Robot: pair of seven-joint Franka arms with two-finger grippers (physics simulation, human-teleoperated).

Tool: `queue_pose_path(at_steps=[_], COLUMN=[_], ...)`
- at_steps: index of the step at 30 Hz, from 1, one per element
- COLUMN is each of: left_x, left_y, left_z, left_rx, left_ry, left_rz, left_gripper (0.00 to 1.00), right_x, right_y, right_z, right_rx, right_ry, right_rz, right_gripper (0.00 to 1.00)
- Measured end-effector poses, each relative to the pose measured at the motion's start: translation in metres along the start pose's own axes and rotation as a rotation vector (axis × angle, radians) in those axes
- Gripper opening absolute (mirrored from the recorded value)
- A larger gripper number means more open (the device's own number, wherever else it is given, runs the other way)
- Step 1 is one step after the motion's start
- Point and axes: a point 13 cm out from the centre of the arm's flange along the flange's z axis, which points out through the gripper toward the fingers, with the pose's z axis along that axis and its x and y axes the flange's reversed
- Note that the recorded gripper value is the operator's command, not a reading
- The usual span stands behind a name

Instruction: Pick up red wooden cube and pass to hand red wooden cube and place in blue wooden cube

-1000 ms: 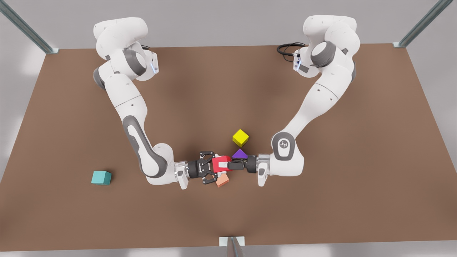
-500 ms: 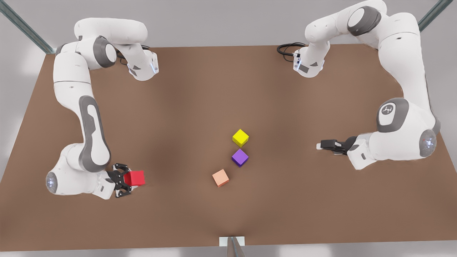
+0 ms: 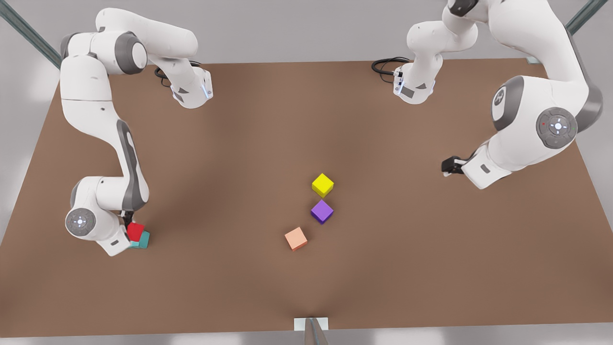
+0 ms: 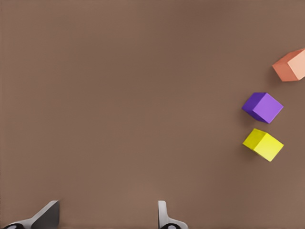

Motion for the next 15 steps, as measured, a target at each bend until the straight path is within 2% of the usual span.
queue_pose_path(at_steps=[12,13,14,15], left_x=[0.007,0.008,0.008,0.008], left_y=[0.005,0.005,0.005,0.006], left_z=[0.013,0.013,0.013,0.014], left_rx=[-0.002,-0.002,-0.002,-0.002], left_ry=[0.06,0.062,0.063,0.065], left_rz=[0.01,0.011,0.011,0.012], left_gripper=[1.0,1.0,1.0,1.0], right_x=[0.02,0.02,0.02,0.019], right_y=[-0.003,-0.004,-0.004,-0.005], right_z=[0.033,0.033,0.034,0.034], right_rx=[0.021,0.024,0.026,0.028], right_ry=[-0.014,-0.016,-0.017,-0.019], right_rz=[0.222,0.234,0.244,0.254], right_gripper=[0.7,0.74,1.0,1.0])
